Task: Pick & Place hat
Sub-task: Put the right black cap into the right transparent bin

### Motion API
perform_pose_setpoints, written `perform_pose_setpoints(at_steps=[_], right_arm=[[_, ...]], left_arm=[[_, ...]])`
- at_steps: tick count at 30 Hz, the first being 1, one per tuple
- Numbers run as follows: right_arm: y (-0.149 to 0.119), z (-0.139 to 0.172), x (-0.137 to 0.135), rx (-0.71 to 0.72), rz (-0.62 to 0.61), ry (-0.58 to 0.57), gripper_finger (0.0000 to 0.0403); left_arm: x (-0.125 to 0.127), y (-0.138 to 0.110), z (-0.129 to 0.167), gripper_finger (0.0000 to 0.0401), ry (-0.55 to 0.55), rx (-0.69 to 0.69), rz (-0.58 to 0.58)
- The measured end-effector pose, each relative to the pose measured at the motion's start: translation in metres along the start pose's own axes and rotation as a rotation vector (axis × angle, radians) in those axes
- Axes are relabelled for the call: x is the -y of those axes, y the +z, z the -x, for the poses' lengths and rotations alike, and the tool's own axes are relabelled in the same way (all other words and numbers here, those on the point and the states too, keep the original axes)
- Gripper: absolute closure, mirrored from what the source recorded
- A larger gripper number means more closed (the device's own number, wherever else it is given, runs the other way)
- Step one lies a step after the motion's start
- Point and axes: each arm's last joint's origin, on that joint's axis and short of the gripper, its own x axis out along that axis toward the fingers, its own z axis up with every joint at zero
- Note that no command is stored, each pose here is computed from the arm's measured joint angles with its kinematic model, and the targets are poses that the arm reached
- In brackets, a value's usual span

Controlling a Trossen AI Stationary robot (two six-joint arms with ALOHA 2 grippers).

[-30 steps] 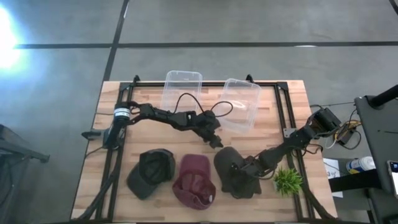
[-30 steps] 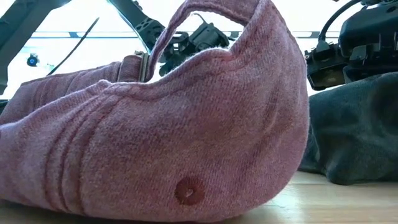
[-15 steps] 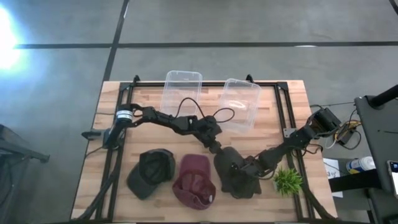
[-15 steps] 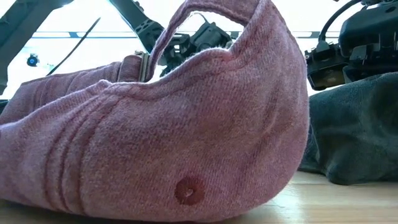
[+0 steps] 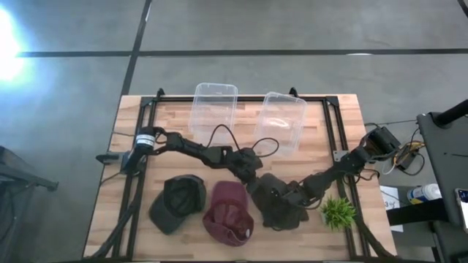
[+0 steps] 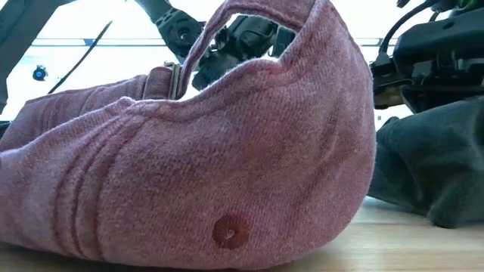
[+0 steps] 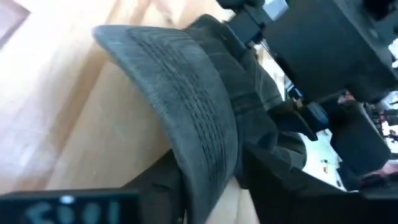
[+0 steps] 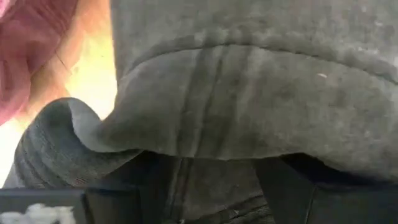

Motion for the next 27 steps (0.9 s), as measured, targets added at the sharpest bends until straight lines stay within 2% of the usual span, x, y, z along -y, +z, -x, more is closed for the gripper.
perform_pose_setpoints(at_steps=[5, 8, 11, 16, 22, 25, 27], right_arm=[[0.001, 0.006, -0.006, 0.006, 0.020, 0.012, 0.0188], [0.004, 0.020, -0.014, 0.037, 0.030, 0.051, 0.0188], [0.007, 0.043, -0.016, 0.074, 0.052, 0.041, 0.0188], [0.018, 0.103, -0.012, 0.196, 0.107, -0.034, 0.0188], [0.032, 0.179, 0.004, 0.414, 0.090, -0.141, 0.0188], [0.037, 0.199, 0.009, 0.492, 0.083, -0.173, 0.0188], [0.040, 0.204, 0.011, 0.517, 0.077, -0.190, 0.0188]], left_arm=[[0.007, 0.004, 0.006, 0.0381, -0.011, 0.023, -0.021], [0.018, 0.010, 0.019, 0.0390, -0.015, 0.040, -0.053], [0.034, 0.017, 0.042, 0.0393, 0.049, 0.087, -0.098], [0.077, 0.027, 0.101, 0.0395, 0.192, 0.238, -0.217], [0.137, 0.050, 0.182, 0.0395, 0.449, 0.725, -0.415], [0.147, 0.068, 0.194, 0.0395, 0.634, 0.852, -0.513], [0.145, 0.083, 0.189, 0.0395, 0.704, 0.849, -0.569]])
